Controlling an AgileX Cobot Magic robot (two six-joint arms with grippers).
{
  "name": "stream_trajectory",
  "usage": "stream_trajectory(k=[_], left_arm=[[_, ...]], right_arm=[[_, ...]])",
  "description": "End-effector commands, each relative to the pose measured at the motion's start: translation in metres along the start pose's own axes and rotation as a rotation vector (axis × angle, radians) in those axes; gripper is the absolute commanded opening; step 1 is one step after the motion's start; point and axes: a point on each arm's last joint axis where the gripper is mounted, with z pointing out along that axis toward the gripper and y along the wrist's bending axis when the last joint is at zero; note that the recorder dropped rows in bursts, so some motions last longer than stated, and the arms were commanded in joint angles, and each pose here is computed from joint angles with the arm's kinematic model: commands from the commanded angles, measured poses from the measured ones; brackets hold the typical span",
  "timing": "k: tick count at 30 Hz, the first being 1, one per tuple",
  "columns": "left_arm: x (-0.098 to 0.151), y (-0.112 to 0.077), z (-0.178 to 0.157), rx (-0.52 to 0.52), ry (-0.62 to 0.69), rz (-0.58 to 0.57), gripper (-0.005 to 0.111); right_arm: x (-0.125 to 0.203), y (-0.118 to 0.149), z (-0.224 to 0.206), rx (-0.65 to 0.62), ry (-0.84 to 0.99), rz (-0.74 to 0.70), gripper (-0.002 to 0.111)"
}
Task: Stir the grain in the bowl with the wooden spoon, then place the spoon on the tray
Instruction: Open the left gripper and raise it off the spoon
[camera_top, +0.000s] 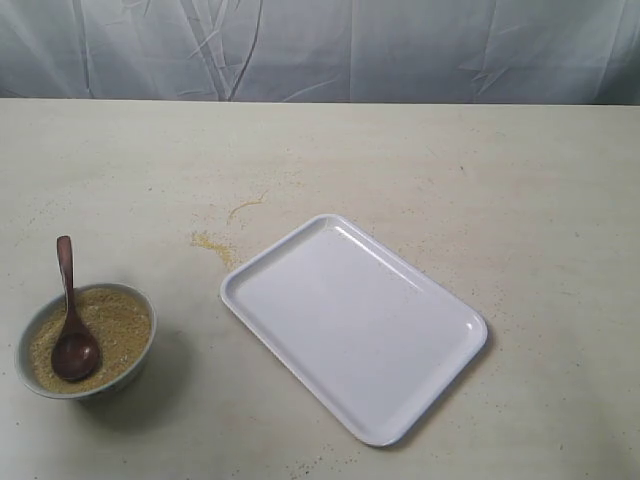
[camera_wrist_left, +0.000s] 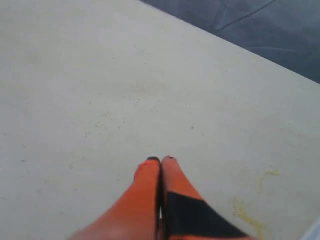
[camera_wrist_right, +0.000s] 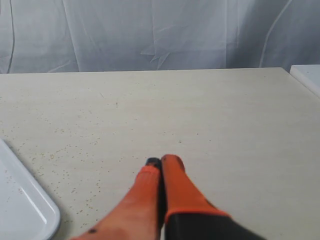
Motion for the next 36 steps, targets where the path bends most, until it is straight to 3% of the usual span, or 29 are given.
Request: stream_trajectory(k=[1, 4, 11, 16, 20, 22, 24, 27, 29, 31, 34, 36], left_arm=[[-0.001, 0.002, 0.02, 0.331, 0.01, -0.034, 0.0], [-0.015, 0.017, 0.032, 0.397, -0.072, 0.016, 0.0], [-0.01, 0.055, 0.07, 0.326, 0.001, -0.103, 0.0], [0.003, 0.062, 0.091, 0.328, 0.087, -0.268, 0.0], [0.031, 0.045, 0.098, 0.32, 0.187, -0.261, 0.0], [0.044, 0.036, 0.095, 0.242, 0.227, -0.269, 0.0], [0.045, 0.018, 0.082, 0.198, 0.212, -0.228, 0.0], [0.033, -0.024, 0.036, 0.237, 0.087, -0.076, 0.0], [0.037, -0.027, 0.013, 0.186, 0.03, -0.053, 0.0], [0.048, -0.026, -0.008, 0.181, 0.002, -0.117, 0.0], [0.055, -0.024, -0.036, 0.155, -0.092, -0.033, 0.0], [0.055, -0.027, -0.052, 0.156, -0.164, 0.087, 0.0]], right_arm=[[0.0, 0.0, 0.0, -0.002, -0.014, -0.001, 0.0], [0.0, 0.0, 0.0, -0.002, -0.014, -0.001, 0.0], [0.0, 0.0, 0.0, -0.002, -0.014, -0.001, 0.0], [-0.001, 0.0, 0.0, -0.002, -0.017, -0.001, 0.0], [-0.001, 0.0, 0.0, -0.002, -0.017, -0.001, 0.0], [-0.001, 0.0, 0.0, -0.002, -0.017, -0.001, 0.0], [-0.001, 0.0, 0.0, -0.002, -0.017, -0.001, 0.0], [-0.001, 0.0, 0.0, -0.002, -0.017, -0.001, 0.0], [-0.001, 0.0, 0.0, 0.0, -0.016, -0.009, 0.0], [-0.001, 0.0, 0.0, 0.0, -0.016, -0.009, 0.0], [-0.001, 0.0, 0.0, 0.0, -0.016, -0.009, 0.0], [-0.001, 0.0, 0.0, 0.0, -0.016, -0.009, 0.0]])
